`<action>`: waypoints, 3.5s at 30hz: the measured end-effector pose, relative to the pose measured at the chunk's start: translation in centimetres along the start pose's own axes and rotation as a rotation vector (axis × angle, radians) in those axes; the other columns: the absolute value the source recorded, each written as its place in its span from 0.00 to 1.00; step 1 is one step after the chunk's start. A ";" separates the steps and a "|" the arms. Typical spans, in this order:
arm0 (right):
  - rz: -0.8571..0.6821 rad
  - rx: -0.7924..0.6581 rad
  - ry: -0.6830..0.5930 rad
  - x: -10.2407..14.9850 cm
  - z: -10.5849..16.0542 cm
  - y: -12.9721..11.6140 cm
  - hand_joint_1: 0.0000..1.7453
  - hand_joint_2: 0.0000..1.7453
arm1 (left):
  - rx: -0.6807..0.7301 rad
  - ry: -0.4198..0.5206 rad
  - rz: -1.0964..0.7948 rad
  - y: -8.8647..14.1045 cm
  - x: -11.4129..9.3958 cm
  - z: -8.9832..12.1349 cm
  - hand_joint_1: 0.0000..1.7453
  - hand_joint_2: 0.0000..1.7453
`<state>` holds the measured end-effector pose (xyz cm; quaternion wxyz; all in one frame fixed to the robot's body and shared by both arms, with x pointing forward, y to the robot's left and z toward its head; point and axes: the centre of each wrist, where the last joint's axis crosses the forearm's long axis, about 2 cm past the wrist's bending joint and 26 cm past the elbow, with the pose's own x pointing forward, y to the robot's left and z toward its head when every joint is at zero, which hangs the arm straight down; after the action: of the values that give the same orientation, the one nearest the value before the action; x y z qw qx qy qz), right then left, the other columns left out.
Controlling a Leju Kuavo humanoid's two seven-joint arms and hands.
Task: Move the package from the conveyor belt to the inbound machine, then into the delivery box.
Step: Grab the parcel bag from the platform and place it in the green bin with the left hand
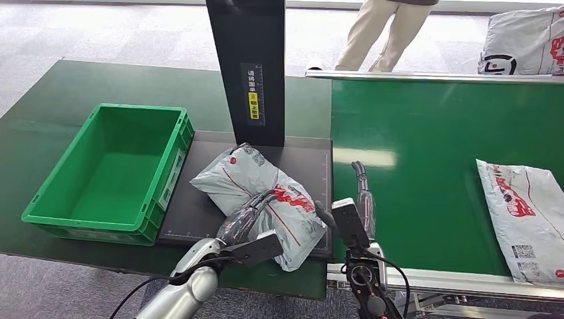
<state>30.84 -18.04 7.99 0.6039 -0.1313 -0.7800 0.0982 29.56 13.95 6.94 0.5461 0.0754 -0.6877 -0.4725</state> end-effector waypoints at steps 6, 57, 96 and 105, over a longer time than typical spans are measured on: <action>0.001 -0.003 0.005 0.0 0.0 -0.1 0.00 1.00 | -0.011 -0.001 -0.004 0.0 -0.1 -0.3 0.98 1.00; 0.019 -0.014 0.038 -0.7 1.0 -0.4 0.00 1.00 | 0.426 -0.010 0.038 6.3 -0.9 1.5 0.95 1.00; 0.041 -0.003 0.074 -1.1 2.9 -0.1 0.00 1.00 | 0.692 -0.152 0.025 12.3 1.4 1.0 0.92 1.00; 0.041 -0.005 0.083 -1.2 3.1 -0.5 0.00 1.00 | 0.770 -0.273 0.022 13.8 4.1 1.9 0.92 1.00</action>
<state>28.07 -18.85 6.30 0.6334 -0.1529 -0.7515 0.1033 32.06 19.97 19.94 0.3867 0.2036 -0.8811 -0.1806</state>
